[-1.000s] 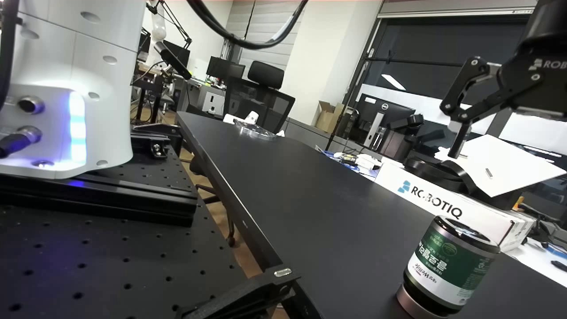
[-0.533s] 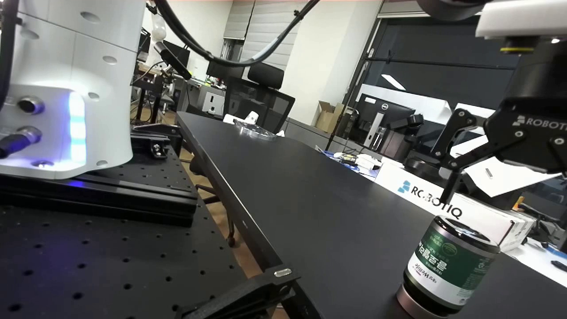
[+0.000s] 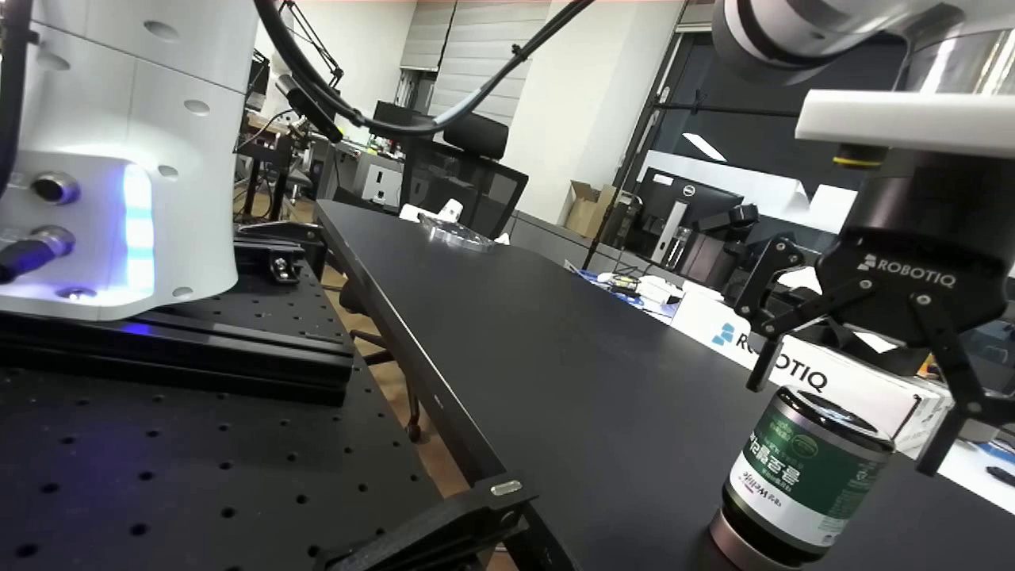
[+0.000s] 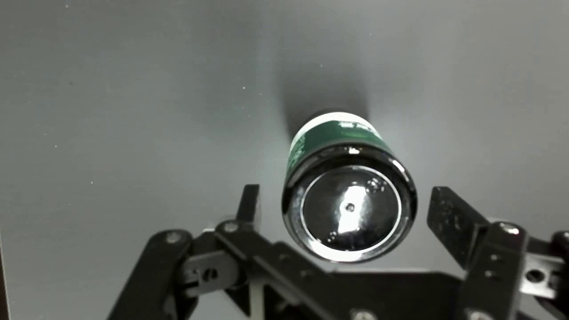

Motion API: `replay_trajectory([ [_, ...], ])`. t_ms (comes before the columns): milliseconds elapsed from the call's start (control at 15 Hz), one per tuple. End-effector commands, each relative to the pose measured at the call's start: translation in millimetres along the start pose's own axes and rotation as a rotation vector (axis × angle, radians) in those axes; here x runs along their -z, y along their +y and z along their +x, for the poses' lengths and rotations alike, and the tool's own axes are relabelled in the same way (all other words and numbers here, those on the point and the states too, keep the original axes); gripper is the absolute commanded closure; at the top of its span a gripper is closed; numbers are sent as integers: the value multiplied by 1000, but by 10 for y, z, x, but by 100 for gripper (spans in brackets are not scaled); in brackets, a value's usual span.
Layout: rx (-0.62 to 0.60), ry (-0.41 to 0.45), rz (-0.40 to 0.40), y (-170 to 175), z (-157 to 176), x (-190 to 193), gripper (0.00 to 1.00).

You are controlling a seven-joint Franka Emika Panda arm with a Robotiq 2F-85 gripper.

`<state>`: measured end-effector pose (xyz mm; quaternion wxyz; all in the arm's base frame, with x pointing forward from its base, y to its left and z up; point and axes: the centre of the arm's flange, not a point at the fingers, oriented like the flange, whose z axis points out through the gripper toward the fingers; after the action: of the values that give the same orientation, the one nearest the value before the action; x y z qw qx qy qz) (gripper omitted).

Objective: Pick up the medicine bottle and move it to the forward. Pick up the same bottle and move it to the right. Pick up the same bottle and move it to the left.

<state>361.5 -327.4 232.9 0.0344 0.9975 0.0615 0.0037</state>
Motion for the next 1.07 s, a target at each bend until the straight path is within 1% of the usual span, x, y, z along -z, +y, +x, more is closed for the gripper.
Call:
replay_trajectory([
  [0,-40,-31,4,56,27,-51,33],
  [67,-58,-50,17,54,24,-38,42],
  [200,-72,-67,38,19,59,88,55],
  [333,-65,-59,54,-44,176,264,55],
  [400,-55,-38,50,-98,307,414,55],
  [600,-21,21,15,-323,798,837,55],
  [667,-7,35,4,-442,1014,954,55],
  [800,27,61,-9,-739,1406,1138,55],
  [1000,117,94,-21,-1451,2009,1295,55],
])
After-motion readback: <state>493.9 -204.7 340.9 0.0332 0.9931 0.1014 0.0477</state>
